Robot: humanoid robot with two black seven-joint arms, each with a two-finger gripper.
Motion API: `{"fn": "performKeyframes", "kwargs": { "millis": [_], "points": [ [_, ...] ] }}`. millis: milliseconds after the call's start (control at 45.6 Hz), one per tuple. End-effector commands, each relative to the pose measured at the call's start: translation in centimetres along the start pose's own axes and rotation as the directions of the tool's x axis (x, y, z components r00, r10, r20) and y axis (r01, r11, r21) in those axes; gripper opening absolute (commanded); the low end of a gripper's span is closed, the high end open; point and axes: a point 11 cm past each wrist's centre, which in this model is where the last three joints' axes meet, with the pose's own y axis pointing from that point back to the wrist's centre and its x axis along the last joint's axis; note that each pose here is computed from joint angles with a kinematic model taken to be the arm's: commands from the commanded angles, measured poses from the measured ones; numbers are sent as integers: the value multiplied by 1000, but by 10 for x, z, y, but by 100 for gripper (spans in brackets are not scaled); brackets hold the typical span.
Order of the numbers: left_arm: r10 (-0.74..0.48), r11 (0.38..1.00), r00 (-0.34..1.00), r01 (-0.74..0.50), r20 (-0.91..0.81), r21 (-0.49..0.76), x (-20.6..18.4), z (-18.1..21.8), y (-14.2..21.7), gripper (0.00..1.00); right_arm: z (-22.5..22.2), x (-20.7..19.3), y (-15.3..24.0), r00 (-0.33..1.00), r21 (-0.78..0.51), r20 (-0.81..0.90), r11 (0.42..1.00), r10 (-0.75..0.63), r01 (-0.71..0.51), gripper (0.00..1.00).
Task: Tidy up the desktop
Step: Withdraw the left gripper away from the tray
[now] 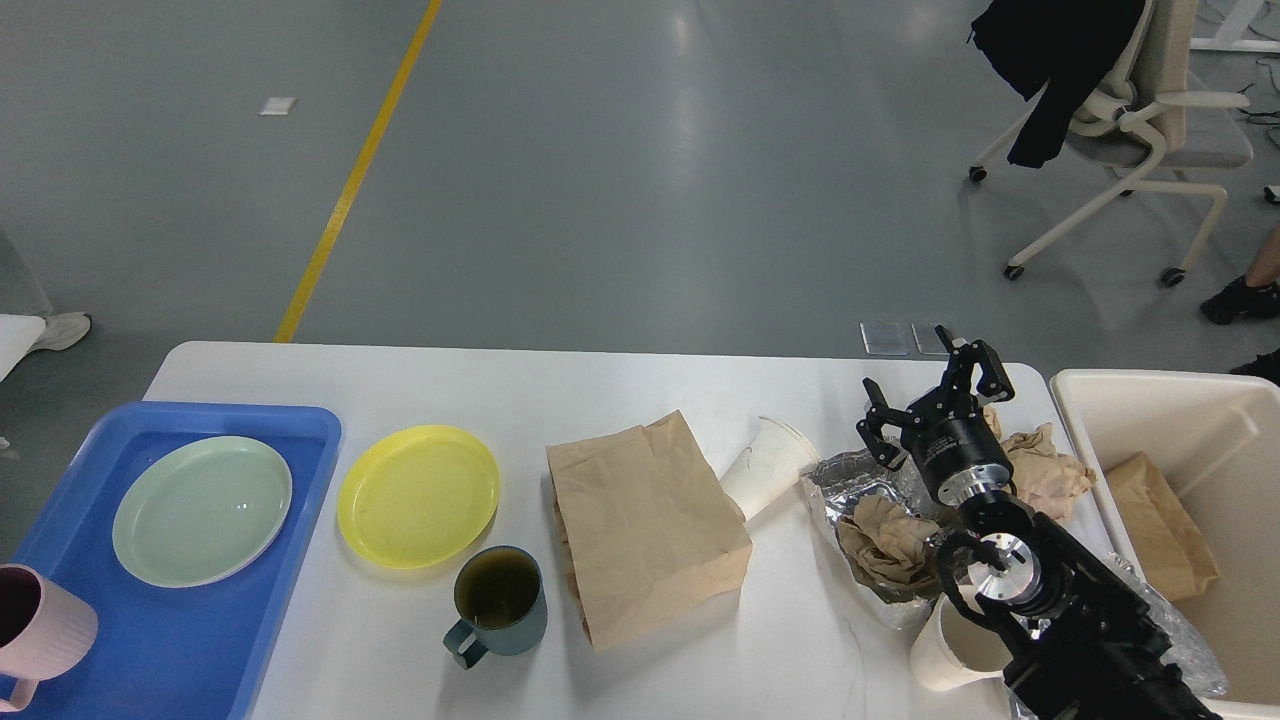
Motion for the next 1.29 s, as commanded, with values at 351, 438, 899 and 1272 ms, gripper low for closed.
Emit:
{"fn": "performKeyframes", "kwargs": {
  "millis": [351,438,899,1272],
  "points": [
    [101,995,994,-101,-30,-17,2,-2,-12,74,0,0,0,1000,1,0,1000,-1,1,100],
    [92,995,994,-93,-53,-28,-1,-3,-13,88,0,0,0,1000,1,0,1000,-1,1,100],
    [43,999,998,-42,47,-29,12,35,47,93,0,0,0,1000,1,0,1000,-1,1,100],
    [112,985,948,-67,299,-157,-45,194,172,88,0,0,0,1000,1,0,1000,-1,1,100]
  ]
}}
